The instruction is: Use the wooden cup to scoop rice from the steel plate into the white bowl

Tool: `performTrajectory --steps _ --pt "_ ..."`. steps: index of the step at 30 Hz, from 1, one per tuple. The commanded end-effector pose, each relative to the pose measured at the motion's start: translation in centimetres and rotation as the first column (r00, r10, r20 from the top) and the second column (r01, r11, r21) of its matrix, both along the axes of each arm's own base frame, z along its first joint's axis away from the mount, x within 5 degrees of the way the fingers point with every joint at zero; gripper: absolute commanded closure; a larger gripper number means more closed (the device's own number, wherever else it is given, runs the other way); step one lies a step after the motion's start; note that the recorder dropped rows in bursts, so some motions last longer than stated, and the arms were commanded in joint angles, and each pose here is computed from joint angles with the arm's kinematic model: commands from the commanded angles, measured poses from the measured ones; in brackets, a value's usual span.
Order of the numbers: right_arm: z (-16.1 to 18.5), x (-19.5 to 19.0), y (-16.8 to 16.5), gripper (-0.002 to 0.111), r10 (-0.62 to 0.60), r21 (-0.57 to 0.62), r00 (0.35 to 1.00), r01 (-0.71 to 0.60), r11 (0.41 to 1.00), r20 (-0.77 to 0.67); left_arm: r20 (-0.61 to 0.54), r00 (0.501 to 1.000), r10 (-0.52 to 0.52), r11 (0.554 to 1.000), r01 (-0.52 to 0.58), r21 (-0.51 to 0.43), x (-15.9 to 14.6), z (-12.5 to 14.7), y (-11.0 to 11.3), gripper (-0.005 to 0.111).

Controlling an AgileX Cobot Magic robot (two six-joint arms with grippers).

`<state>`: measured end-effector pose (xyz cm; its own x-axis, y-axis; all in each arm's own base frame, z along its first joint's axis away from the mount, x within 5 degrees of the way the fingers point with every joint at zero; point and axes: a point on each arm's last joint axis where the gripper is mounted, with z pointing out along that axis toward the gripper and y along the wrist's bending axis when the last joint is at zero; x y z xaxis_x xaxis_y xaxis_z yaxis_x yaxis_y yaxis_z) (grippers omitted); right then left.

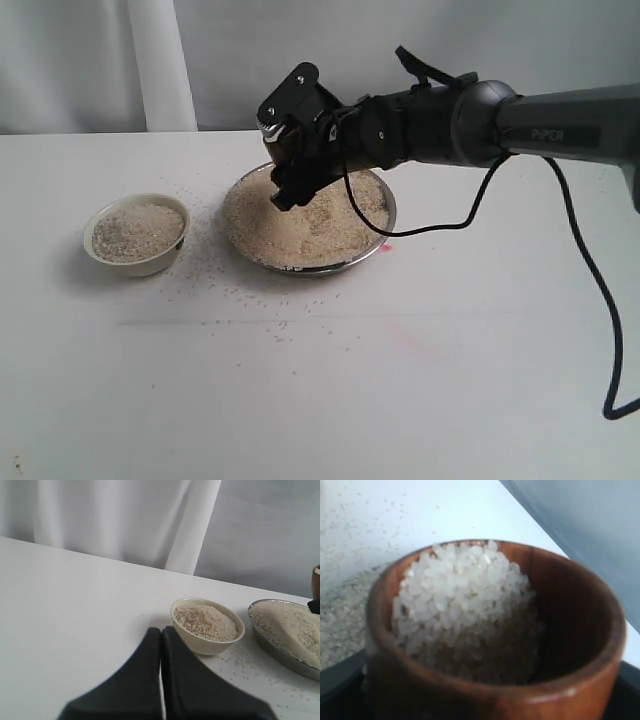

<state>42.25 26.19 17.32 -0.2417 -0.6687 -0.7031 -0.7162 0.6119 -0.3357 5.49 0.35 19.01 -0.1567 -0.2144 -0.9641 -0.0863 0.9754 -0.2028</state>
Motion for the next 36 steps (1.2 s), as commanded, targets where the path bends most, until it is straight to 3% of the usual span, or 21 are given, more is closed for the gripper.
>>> performTrajectory --steps 1,6,11,17,26,36 --pt "1.9 -0.9 1.9 0.108 0.040 0.034 0.998 -0.042 0.999 0.054 0.002 1.000 -0.005 1.000 0.005 -0.007 0.0 0.0 0.0 0.107" --pt "4.2 -2.6 5.9 0.108 0.127 0.066 0.982 -0.137 0.988 0.139 0.002 1.000 -0.005 1.000 0.005 -0.007 0.0 0.0 0.0 0.107" --pt "5.9 -3.7 8.8 0.108 0.235 0.007 0.943 -0.243 0.970 0.234 0.002 1.000 -0.005 1.000 0.005 -0.007 0.0 0.0 0.0 0.107" --pt "4.1 -1.2 12.3 0.108 0.302 -0.129 0.933 -0.281 0.951 0.197 0.002 1.000 -0.005 1.000 0.005 -0.007 0.0 0.0 0.0 0.107" --pt "2.2 0.4 14.6 0.108 0.333 -0.422 0.896 -0.191 0.886 0.295 0.002 1.000 -0.005 1.000 0.005 -0.007 0.0 0.0 0.0 0.107" --pt "0.8 0.5 15.2 0.108 0.384 -0.511 0.864 -0.181 0.840 0.325 0.002 1.000 -0.005 1.000 0.005 -0.007 0.0 0.0 0.0 0.107"
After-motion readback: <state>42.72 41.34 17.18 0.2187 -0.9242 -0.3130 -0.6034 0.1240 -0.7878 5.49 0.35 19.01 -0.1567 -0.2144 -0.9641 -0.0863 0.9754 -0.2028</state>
